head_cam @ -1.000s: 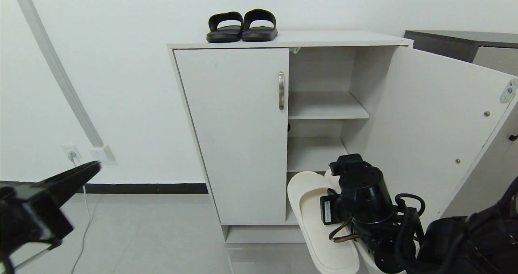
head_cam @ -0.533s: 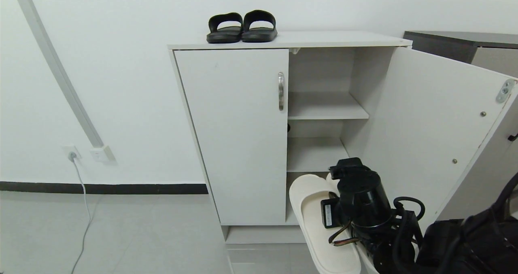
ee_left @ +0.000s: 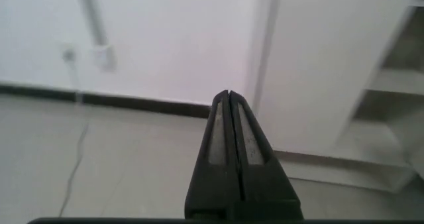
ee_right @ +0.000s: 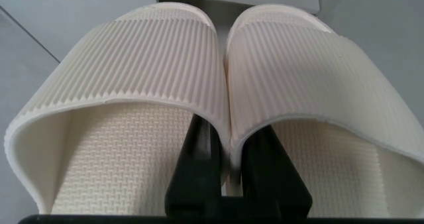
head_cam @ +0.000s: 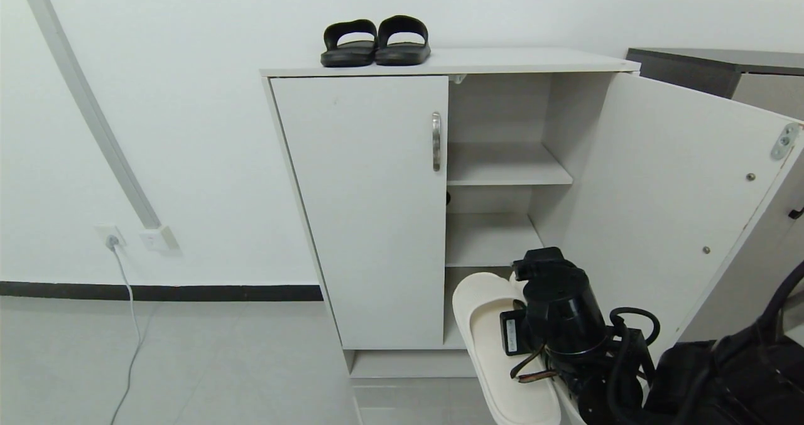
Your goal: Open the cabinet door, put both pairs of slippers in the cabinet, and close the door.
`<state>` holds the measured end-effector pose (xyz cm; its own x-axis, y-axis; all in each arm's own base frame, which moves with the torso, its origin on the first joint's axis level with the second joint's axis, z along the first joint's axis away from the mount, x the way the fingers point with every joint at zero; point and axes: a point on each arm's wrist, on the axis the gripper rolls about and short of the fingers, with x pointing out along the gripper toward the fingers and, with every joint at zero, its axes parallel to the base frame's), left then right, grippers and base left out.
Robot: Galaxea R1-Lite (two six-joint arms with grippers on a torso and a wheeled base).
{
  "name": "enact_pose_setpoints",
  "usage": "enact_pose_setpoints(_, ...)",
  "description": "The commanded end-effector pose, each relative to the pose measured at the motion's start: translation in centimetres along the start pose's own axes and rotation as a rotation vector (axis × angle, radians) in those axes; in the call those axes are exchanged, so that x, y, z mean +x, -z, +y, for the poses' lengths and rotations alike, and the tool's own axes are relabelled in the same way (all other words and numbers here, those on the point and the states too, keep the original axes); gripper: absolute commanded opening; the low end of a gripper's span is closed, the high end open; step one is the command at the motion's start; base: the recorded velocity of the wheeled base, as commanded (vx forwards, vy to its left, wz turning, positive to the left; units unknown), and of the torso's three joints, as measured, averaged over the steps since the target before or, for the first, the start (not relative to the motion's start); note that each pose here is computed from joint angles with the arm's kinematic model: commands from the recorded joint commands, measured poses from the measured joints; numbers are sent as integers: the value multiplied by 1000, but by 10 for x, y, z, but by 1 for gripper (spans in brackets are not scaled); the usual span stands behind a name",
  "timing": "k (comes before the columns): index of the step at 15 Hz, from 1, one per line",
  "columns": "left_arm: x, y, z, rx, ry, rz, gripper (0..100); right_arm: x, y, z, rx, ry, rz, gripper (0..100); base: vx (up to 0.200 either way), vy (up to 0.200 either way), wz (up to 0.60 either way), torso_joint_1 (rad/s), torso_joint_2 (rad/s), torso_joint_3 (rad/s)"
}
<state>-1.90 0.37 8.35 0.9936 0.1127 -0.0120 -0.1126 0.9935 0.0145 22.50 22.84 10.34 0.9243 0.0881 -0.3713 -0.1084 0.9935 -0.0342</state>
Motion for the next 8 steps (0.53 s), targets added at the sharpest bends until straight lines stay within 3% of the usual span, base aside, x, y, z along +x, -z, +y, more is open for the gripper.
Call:
enact_pose_setpoints(1, -2, 8, -3, 24, 134, 23, 0, 0, 0, 0, -1, 0, 1, 0, 0, 0, 0, 0, 0, 0)
enact_pose_setpoints(2, -4, 9, -5, 26, 190, 14, 0, 0, 1, 0, -3, 0, 3, 0, 0, 0, 0, 0, 0, 0)
enact_pose_setpoints(3, -3, 8, -5, 27, 188, 0, 0, 1, 2, 0, -3, 0, 3, 0, 0, 0, 0, 0, 0, 0)
enact_pose_setpoints(5, -4, 8, -5, -12, 179, -10, 0, 7, 7, 4, -2, 2, -2, 0, 0, 0, 0, 0, 0, 0)
enact_pose_setpoints(8, -4, 8, -5, -6, 173, -12, 0, 18, 11, 11, 27, 7, -56, 0, 0, 0, 0, 0, 0, 0)
